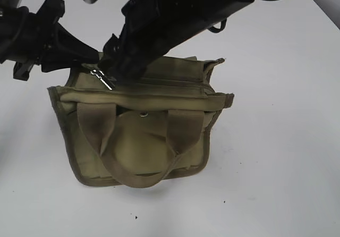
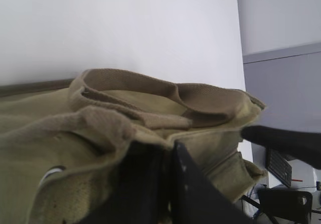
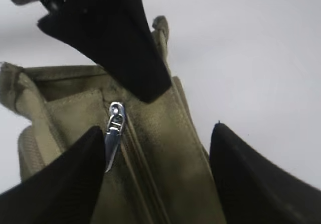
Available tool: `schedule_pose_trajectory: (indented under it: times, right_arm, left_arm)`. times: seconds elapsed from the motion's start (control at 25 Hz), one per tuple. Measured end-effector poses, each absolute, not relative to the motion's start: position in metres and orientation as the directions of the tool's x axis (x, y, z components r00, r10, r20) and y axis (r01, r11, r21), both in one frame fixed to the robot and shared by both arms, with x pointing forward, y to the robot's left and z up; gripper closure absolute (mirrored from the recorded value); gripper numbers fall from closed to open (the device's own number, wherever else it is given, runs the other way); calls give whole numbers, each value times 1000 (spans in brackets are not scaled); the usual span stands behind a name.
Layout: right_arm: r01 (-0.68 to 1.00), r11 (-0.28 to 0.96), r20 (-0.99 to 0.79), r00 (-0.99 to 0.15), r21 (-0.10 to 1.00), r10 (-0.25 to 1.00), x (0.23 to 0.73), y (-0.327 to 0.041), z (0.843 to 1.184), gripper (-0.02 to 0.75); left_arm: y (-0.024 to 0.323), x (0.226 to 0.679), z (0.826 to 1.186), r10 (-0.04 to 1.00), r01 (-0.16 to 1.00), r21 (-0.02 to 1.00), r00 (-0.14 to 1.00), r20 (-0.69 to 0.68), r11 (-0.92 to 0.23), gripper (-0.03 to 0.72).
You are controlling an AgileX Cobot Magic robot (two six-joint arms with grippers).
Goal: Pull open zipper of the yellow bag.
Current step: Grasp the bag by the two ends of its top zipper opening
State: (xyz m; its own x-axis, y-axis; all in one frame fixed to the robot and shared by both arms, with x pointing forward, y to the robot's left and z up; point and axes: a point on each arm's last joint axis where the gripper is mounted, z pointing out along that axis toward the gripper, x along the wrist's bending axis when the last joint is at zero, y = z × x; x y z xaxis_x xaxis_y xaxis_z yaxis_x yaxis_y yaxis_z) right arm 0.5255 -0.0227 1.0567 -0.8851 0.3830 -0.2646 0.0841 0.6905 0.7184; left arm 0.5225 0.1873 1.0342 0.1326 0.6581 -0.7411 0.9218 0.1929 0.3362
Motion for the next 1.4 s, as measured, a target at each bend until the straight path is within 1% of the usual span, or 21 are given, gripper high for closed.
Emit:
schedule_pose_trajectory:
  times: [0.12, 0.24, 0.4, 0.52, 0.64, 0.8, 0.92, 1.04, 1.2, 1.4]
  right_arm:
    - [102, 703, -249, -891, 704, 379, 529, -20, 1045, 228]
    - [125, 691, -223, -893, 712, 391, 529, -18, 1043, 232]
    - [136, 684, -210, -893, 717, 398, 530, -17, 1042, 286]
    - [143, 692, -204, -896, 707, 394, 532, -15, 1035, 326]
    - [152, 708, -192, -904, 689, 382, 532, -14, 1029, 337]
    - [160, 714, -178, -911, 681, 373, 530, -14, 1029, 342]
    - [151, 721, -186, -912, 676, 366, 529, -15, 1030, 357]
    - [122, 746, -220, -913, 655, 343, 530, -17, 1029, 414]
    - [106, 759, -239, -913, 643, 330, 531, -17, 1028, 512]
    - [104, 769, -238, -917, 631, 320, 530, -18, 1027, 701]
  left_arm:
    - [186, 521, 1035, 642, 928, 324, 136, -754, 184, 673]
    - [185, 521, 1036, 632, 929, 318, 133, -763, 188, 674]
    - [183, 520, 1037, 609, 933, 301, 124, -783, 196, 674]
    - [183, 521, 1037, 600, 934, 295, 121, -791, 201, 675]
    - [182, 521, 1037, 596, 934, 294, 120, -794, 204, 675]
    - [182, 521, 1037, 595, 934, 300, 132, -793, 192, 675]
    - [181, 521, 1038, 576, 937, 289, 127, -807, 199, 675]
    - [180, 520, 1039, 561, 937, 282, 124, -819, 205, 675]
    - [179, 521, 1038, 554, 939, 275, 120, -824, 205, 675]
    - [179, 521, 1038, 547, 941, 268, 116, -829, 207, 675]
